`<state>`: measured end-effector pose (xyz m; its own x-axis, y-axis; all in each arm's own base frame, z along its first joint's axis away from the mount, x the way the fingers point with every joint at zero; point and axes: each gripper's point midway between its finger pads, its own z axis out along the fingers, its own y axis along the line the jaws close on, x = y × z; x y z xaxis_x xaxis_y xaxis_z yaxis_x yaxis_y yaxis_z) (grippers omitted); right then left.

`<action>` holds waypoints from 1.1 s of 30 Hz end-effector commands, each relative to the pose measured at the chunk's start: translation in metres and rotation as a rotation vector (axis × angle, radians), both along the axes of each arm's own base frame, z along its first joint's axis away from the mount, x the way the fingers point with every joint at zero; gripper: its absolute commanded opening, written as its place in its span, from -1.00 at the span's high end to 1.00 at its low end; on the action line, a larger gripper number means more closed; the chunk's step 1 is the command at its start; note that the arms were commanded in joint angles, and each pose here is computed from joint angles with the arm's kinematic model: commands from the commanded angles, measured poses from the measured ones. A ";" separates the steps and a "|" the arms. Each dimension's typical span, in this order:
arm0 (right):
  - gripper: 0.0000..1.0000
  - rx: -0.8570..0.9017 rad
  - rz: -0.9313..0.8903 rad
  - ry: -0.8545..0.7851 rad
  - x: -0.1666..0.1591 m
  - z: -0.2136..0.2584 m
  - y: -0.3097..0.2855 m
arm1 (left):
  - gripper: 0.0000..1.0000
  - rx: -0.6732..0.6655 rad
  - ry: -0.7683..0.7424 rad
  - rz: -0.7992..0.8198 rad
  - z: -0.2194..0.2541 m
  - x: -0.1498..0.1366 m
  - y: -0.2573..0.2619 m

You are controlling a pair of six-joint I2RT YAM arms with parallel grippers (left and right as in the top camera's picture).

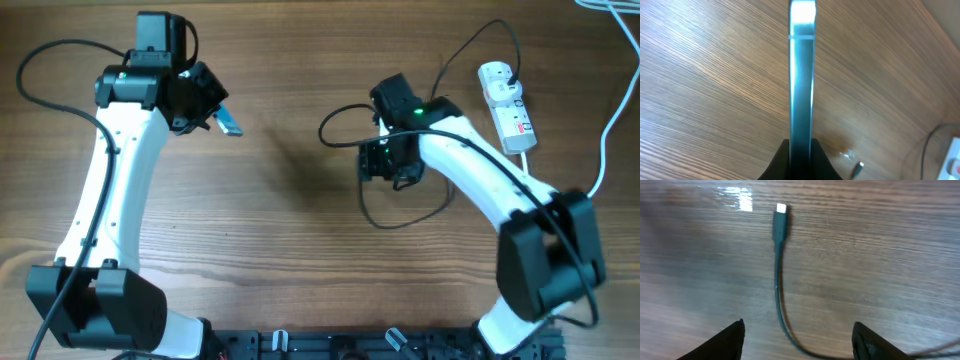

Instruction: Plug charger to phone and switch on socket

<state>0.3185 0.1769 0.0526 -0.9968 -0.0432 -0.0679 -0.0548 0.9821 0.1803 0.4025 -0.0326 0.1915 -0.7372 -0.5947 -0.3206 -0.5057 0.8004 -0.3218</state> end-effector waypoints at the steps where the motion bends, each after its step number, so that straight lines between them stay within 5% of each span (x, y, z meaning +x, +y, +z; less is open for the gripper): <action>1: -0.30 -0.004 -0.003 0.035 -0.001 -0.026 0.011 | 0.92 0.037 -0.003 0.013 0.003 0.000 0.011; 14: 0.21 -0.186 -0.136 -0.085 0.018 -0.058 0.014 | 0.92 -0.005 0.015 -0.009 0.001 -0.004 0.002; 33: 0.43 -0.195 -0.128 -0.088 0.019 -0.071 0.018 | 0.92 -0.007 0.017 -0.005 0.001 -0.005 0.002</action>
